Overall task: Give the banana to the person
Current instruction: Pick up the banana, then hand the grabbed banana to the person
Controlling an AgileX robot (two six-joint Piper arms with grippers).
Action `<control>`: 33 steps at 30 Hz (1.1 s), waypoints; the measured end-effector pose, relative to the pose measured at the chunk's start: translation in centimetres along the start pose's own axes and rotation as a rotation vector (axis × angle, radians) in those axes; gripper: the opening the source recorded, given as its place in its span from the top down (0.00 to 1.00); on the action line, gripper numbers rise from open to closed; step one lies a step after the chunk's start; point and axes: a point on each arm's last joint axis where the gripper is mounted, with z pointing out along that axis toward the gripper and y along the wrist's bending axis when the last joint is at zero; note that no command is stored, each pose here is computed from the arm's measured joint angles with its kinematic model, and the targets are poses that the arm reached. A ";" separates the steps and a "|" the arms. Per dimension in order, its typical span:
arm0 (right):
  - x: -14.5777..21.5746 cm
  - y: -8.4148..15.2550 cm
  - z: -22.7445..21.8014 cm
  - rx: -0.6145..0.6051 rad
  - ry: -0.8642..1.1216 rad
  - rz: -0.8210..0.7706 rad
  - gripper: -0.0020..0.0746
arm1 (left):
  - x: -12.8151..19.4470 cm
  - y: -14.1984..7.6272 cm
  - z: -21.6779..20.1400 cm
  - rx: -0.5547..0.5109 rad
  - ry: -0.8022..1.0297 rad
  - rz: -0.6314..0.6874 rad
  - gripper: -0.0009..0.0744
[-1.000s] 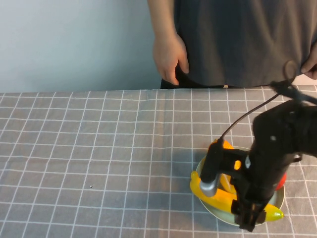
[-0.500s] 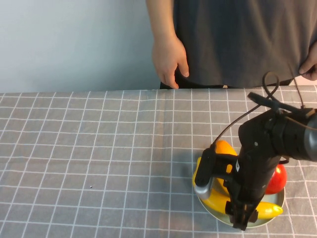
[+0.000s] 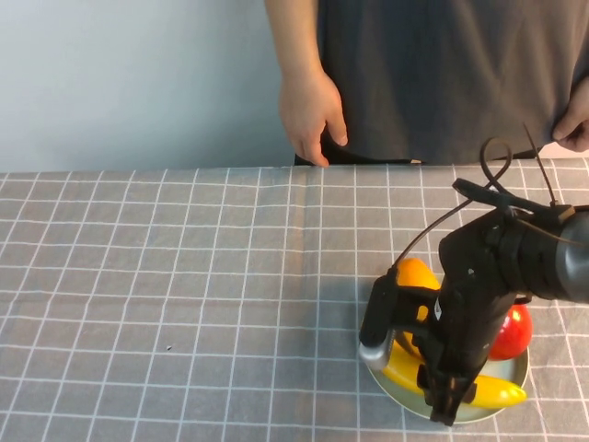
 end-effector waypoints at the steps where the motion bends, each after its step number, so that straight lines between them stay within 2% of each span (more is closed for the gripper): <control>1: 0.1 0.1 -0.3 0.000 0.001 0.002 0.60 | 0.0 0.0 0.0 0.000 0.000 0.000 0.99; 5: 0.5 0.7 -3.7 0.021 -0.031 0.052 0.60 | 0.0 0.0 0.0 0.000 0.000 0.000 0.99; 13: 3.6 3.5 -16.1 0.148 -0.205 0.123 0.60 | 0.0 0.0 0.0 0.000 0.000 0.000 0.99; 19: 5.0 3.5 -23.3 0.336 -0.303 0.134 0.60 | 0.0 0.0 0.0 0.000 0.000 0.000 0.99; 23: 4.7 3.0 -25.9 0.415 -0.335 0.065 0.60 | 0.0 0.0 0.0 0.000 0.000 0.000 0.99; 24: 3.8 2.8 -28.6 0.518 -0.377 -0.128 0.99 | 0.0 0.0 0.0 0.000 0.000 0.000 0.99; 27: 1.7 2.9 -28.8 0.544 -0.362 -0.315 0.99 | 0.0 0.0 0.0 0.000 0.000 0.000 0.99; 28: 2.2 2.6 -26.9 0.465 -0.311 -0.206 0.60 | 0.0 0.0 0.0 0.000 0.000 0.000 0.99; 33: -1.8 2.5 -26.6 0.469 -0.311 -0.415 0.60 | 0.0 0.0 0.0 0.000 0.000 0.000 0.99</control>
